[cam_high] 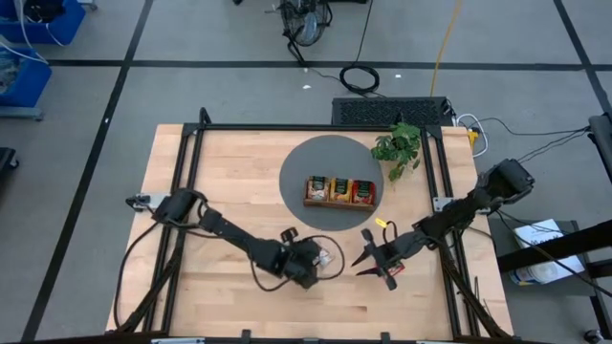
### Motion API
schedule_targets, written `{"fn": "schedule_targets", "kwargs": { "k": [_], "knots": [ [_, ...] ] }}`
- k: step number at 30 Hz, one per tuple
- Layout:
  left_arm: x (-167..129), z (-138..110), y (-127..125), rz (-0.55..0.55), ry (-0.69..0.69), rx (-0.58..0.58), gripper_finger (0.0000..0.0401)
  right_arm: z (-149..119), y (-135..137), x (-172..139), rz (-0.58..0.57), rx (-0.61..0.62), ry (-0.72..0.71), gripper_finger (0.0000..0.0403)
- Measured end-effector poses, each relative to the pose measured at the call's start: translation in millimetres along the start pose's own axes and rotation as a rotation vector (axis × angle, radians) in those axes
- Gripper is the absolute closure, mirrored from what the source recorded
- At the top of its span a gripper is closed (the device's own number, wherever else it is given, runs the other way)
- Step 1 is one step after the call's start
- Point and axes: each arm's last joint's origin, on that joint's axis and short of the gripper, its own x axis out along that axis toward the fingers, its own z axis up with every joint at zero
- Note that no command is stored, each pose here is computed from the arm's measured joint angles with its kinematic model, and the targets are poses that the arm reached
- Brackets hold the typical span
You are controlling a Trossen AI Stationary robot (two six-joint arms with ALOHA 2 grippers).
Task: Pick & Place Tea
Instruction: Put the brown tea bag into the left section of the wooden organizer
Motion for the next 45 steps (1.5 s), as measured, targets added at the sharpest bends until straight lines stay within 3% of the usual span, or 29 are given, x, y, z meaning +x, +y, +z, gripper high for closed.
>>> {"fn": "schedule_targets", "kwargs": {
  "k": [4, 8, 11, 20, 24, 31, 38, 45],
  "knots": [
    [8, 13, 5, -0.041, -0.044, 0.010, 0.0272, -12, -3, 6, -0.014, -0.044, 0.055, 0.0291],
    [10, 19, 6, -0.062, -0.068, 0.020, 0.0272, -14, -4, 13, -0.037, -0.056, 0.018, 0.0291],
    [11, 20, 5, -0.075, -0.081, 0.025, 0.0272, -13, -4, 22, -0.102, -0.073, -0.005, 0.0291],
    [12, 15, -5, -0.106, -0.110, 0.038, 0.0272, -31, -16, 66, -0.312, -0.089, 0.105, 0.0293],
    [14, 13, -6, -0.102, -0.104, 0.036, 0.0272, -32, -17, 73, -0.301, -0.099, 0.124, 0.0317],
    [15, 11, -6, -0.091, -0.089, 0.033, 0.0272, -38, -14, 72, -0.278, -0.100, 0.192, 0.0395],
    [10, 13, -6, -0.101, -0.093, 0.071, 0.0272, -44, -20, 71, -0.271, -0.035, 0.260, 0.0401],
    [-24, 28, -4, -0.110, -0.161, 0.065, 0.0272, -61, -21, 59, -0.276, 0.033, 0.347, 0.0402]
  ]
}}
